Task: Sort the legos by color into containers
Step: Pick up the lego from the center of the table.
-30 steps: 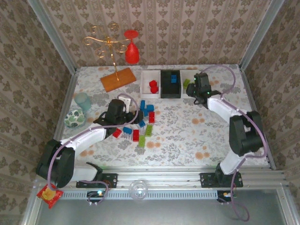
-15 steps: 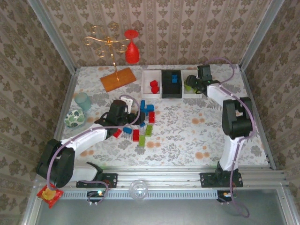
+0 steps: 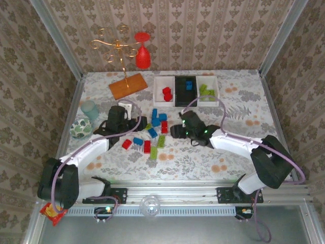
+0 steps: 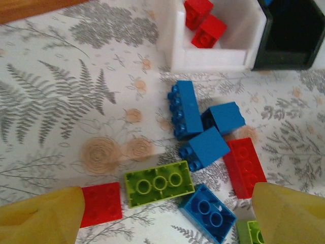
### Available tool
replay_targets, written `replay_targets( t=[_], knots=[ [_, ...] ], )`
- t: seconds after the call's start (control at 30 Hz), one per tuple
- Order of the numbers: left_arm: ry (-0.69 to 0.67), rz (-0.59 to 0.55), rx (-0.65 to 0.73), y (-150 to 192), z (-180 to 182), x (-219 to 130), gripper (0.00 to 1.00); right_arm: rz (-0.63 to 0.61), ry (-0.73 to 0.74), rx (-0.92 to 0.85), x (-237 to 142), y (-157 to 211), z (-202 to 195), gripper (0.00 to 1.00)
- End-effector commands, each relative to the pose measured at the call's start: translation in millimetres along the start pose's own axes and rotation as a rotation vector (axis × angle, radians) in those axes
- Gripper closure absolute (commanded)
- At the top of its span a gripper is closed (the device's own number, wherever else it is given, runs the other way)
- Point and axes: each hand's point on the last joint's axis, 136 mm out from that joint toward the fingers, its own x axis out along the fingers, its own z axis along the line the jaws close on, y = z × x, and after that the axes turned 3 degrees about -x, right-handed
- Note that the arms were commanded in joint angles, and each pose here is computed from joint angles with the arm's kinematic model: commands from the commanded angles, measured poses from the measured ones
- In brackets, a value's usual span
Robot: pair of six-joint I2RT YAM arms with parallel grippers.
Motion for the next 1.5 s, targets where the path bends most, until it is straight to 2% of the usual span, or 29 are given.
replay_targets(
  t=[0.0, 0.13, 0.3, 0.47, 0.63, 0.77, 0.87, 1.13, 1.33, 1.47],
  knots=[
    [-0.014, -0.006, -0.017, 5.2, 6.8, -4.4, 0.13, 0.003, 0.081, 0.034, 6.4, 16.5, 7.1, 0.32],
    [-0.027, -0.012, -0.025, 5.9, 10.2, -2.9, 0.13, 0.032, 0.052, 0.008, 23.7, 28.2, 39.1, 0.30],
    [-0.021, -0.019, -0.032, 7.9, 10.1, -3.7, 0.13, 0.061, 0.111, -0.043, 46.2, 34.2, 55.8, 0.28],
    [-0.003, -0.029, -0.035, 6.9, 7.0, -6.2, 0.13, 0.056, 0.173, -0.062, 57.9, 33.6, 60.4, 0.26],
    [0.004, -0.038, -0.033, 6.1, 5.7, -9.6, 0.13, 0.076, 0.259, -0.094, 62.7, 40.1, 52.0, 0.27],
    [0.002, -0.049, -0.028, 4.2, 5.5, -12.9, 0.13, 0.096, 0.268, -0.086, 64.4, 47.1, 49.1, 0.29],
    [0.000, -0.055, -0.027, 3.7, 5.8, -14.3, 0.13, 0.107, 0.272, -0.088, 64.3, 50.0, 47.3, 0.33],
    [0.010, -0.056, -0.027, 3.2, 3.5, -14.6, 0.13, 0.124, 0.286, -0.069, 67.3, 57.1, 32.1, 0.53],
    [0.015, -0.055, -0.030, 2.9, 2.4, -13.3, 0.13, 0.128, 0.271, -0.062, 71.2, 57.4, 28.0, 0.58],
    [0.022, -0.050, -0.027, 3.8, 0.8, -12.1, 0.13, 0.097, 0.265, -0.065, 60.5, 46.0, 22.3, 0.65]
  ],
)
